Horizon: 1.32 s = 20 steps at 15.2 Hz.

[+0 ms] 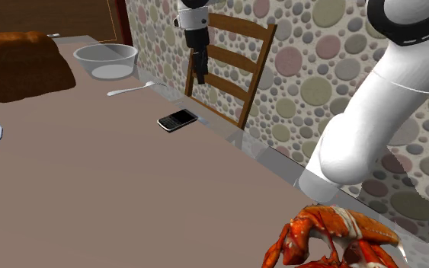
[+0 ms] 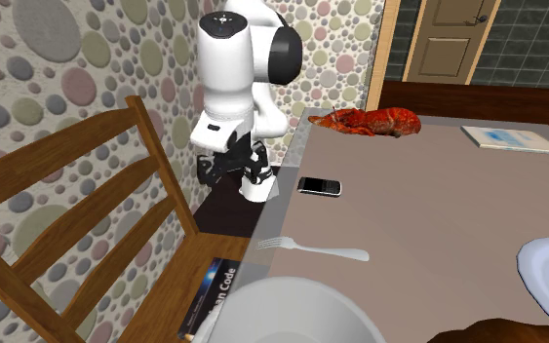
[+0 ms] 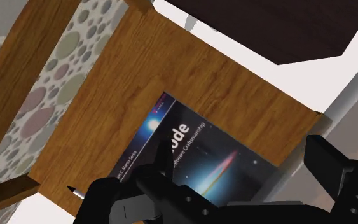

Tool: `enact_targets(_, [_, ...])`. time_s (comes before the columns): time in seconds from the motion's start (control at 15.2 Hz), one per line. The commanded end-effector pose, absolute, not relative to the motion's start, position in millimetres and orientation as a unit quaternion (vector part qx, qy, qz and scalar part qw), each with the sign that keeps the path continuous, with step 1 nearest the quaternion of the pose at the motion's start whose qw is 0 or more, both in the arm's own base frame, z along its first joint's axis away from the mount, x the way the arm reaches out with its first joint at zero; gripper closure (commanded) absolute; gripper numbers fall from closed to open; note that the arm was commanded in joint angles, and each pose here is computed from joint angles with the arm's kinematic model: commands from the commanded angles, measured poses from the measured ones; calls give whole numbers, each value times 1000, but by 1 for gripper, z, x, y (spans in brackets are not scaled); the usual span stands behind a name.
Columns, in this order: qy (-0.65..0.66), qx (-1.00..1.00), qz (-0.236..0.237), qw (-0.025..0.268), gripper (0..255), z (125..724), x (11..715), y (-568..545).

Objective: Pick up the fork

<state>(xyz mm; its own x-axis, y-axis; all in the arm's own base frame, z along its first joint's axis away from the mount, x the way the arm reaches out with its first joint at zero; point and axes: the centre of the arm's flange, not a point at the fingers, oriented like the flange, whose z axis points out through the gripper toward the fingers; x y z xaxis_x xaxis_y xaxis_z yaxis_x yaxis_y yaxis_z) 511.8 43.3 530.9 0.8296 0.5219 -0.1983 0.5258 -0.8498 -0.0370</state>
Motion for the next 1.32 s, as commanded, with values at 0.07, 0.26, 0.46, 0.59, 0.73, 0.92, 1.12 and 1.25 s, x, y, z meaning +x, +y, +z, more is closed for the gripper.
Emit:
enact_targets(0.07, [324, 941, -96, 5, 0, 529, 545, 67])
enact_targets(0.26, [373, 923, -91, 1, 0, 531, 575, 91])
enact_targets(0.46, [420, 903, -86, -3, 0, 533, 601, 119])
enact_targets(0.59, [451, 889, -83, -6, 0, 535, 617, 138])
enact_targets(0.73, [481, 873, -79, -9, 0, 537, 632, 159])
enact_targets(0.92, [514, 854, -75, -12, 0, 540, 647, 183])
enact_targets(1.12, [514, 854, -75, -12, 0, 524, 647, 183])
enact_targets(1.25, [514, 854, -75, -12, 0, 513, 647, 183])
